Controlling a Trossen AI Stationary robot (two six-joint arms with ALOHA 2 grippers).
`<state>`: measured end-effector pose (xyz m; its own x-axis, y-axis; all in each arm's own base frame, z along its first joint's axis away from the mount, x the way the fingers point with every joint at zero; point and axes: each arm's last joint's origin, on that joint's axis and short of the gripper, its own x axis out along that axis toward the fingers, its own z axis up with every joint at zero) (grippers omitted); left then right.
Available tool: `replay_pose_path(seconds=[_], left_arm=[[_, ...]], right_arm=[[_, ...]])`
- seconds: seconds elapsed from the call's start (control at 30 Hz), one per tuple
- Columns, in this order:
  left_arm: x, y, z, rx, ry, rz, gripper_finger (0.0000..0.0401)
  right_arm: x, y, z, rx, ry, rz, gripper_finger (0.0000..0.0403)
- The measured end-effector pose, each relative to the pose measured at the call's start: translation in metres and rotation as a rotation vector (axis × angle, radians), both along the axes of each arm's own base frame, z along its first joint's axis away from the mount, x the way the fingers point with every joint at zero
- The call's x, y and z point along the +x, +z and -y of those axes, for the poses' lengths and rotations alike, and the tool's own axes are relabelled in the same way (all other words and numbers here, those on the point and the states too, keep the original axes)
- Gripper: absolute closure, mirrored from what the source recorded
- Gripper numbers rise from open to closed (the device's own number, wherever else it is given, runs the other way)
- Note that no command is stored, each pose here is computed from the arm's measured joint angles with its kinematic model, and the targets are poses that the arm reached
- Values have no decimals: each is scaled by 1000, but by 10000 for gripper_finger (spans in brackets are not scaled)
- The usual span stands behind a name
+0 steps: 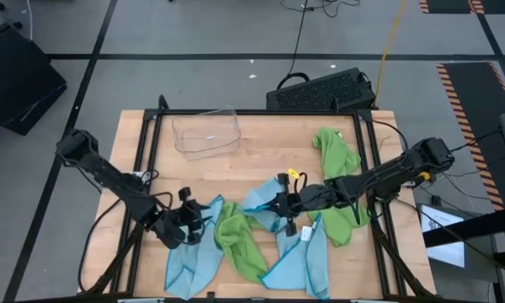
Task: Fold microfiber towels
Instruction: Fold the top center blue microfiber cloth
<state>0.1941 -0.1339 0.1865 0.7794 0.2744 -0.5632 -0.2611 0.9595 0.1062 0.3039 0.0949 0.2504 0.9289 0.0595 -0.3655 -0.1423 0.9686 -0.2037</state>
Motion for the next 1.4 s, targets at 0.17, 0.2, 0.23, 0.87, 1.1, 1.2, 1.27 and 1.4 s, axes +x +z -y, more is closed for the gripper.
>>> replay_pose_path(seconds=[0.17,0.2,0.23,0.87,1.1,1.2,1.27,1.4], left_arm=[[15,-2,3,102,-23,64,259],[18,-3,5,124,-32,72,257],[23,-6,7,148,-47,80,253],[84,-67,16,393,-99,168,142],[105,-63,2,387,-21,176,142],[109,-61,-1,381,-21,177,153],[109,-62,-2,375,-16,176,171],[108,-65,-4,356,31,160,229]], right_arm=[[0,0,-1,-14,-41,9,401],[0,0,0,-14,-42,9,401],[0,0,0,-13,-42,9,401],[-1,-2,1,1,-53,-13,401],[-1,-2,1,1,-52,-13,401],[-1,-2,1,1,-52,-13,401],[-1,-2,1,1,-52,-13,401],[-1,-2,1,1,-52,-13,401]])
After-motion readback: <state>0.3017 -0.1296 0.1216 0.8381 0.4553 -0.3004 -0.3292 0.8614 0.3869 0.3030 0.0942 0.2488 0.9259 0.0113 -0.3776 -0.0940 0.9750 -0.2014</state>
